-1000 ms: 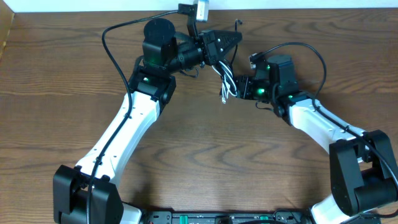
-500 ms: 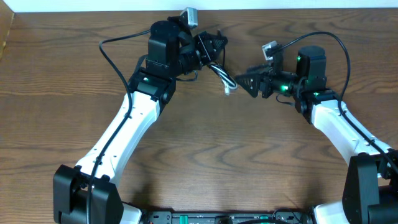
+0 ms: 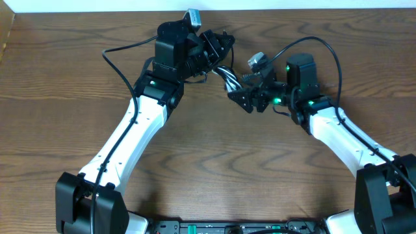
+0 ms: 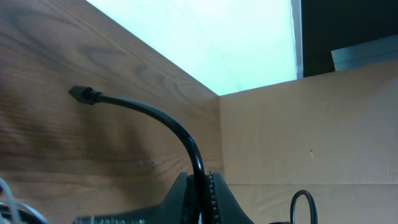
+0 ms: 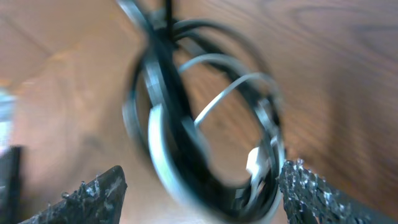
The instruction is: Untangle cables
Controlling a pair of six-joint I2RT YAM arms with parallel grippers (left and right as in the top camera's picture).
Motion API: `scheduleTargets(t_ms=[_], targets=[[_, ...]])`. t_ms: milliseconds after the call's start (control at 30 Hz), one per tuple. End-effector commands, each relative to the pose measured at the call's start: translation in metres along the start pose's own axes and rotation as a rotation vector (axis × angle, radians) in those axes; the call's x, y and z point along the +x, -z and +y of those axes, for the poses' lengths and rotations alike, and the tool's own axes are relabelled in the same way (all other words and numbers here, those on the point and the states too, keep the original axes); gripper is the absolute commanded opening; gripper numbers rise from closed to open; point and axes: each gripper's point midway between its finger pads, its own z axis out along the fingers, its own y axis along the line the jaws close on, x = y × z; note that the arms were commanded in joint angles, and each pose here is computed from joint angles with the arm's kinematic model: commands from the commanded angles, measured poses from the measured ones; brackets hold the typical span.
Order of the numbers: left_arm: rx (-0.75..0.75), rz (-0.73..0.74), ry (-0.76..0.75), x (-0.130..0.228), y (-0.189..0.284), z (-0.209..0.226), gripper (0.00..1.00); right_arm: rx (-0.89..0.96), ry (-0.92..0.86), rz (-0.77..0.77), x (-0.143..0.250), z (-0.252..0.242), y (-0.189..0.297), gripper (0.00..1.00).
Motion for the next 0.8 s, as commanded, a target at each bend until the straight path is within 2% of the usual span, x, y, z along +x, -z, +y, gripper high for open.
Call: scheduleTargets(t_ms=[0,133,200,333,367,500,600,767], targets=[[0.032,-0.011,0.023,-0.004,0.006,-0.014,0.08,0.166,0.086,0.01,-0.001,-0.022,-0.001,0.75],[0.035,-0.005,0.059,-0.003,0.006,-0.015,0.07,0.173,0.138,-0.019,-0.009,-0.024,-0.002,0.68],[0.035,-0.005,0.069,-0.003,0.006,-0.015,0.07,0.171,0.144,-0.026,-0.01,-0.025,-0.004,0.58],[0.033,-0.009,0.07,-0.005,0.007,-0.014,0.07,0.157,0.127,-0.005,-0.003,-0.025,-0.007,0.32],[0.032,-0.013,0.071,-0.007,0.008,-0.013,0.08,0.138,0.125,-0.003,-0.002,-0.021,-0.007,0.22],[0.017,-0.047,0.075,-0.016,0.01,-0.008,0.08,0.033,0.105,-0.006,-0.001,-0.004,-0.008,0.05],[-0.044,-0.104,0.048,-0.026,0.012,0.005,0.08,-0.026,0.053,0.017,0.006,0.006,-0.008,0.01],[-0.278,-0.252,-0.016,-0.046,0.023,0.053,0.08,-0.144,0.01,0.051,0.015,0.028,-0.005,0.01]])
